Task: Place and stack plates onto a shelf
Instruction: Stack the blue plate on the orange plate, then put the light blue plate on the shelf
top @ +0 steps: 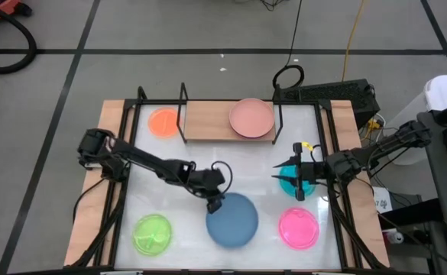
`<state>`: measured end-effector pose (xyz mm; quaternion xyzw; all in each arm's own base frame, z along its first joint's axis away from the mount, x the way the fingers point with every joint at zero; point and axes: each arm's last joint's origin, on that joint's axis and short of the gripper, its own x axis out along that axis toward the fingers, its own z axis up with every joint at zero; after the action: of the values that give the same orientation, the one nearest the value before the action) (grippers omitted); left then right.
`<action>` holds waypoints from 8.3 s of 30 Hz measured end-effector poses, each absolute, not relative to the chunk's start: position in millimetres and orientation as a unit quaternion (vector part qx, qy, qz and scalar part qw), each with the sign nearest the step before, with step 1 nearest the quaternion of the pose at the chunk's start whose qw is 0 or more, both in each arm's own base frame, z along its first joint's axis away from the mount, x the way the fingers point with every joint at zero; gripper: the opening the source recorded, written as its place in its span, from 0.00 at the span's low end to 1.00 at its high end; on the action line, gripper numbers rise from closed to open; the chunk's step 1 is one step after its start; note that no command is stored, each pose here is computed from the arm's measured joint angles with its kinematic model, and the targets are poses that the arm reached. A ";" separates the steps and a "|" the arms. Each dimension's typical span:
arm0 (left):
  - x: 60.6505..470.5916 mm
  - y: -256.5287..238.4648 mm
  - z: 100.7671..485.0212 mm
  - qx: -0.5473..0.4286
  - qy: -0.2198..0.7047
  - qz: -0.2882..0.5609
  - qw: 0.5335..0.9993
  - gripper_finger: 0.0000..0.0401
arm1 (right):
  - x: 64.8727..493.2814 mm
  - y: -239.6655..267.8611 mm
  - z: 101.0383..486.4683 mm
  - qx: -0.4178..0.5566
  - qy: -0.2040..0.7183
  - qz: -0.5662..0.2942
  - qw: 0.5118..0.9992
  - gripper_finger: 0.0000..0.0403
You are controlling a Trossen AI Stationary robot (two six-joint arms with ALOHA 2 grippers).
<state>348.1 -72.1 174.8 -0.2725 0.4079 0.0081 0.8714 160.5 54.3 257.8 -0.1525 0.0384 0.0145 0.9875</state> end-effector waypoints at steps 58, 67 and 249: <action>348.8 157.6 357.9 -0.106 0.115 0.311 0.937 0.38 | 157.0 52.1 222.0 -0.187 0.053 0.016 0.981 0.29; 326.5 24.6 347.4 -0.027 0.034 0.244 0.969 0.38 | 153.4 51.4 205.2 -0.112 0.137 0.018 0.984 0.29; 210.6 -35.6 250.3 -0.008 0.041 0.434 0.900 0.38 | 408.0 -100.9 227.8 -0.230 0.281 -0.080 0.928 0.00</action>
<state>210.6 -35.6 250.3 -0.0079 0.0407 0.4340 0.9000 408.0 -100.9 227.8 -0.2303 0.2807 -0.0797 0.9283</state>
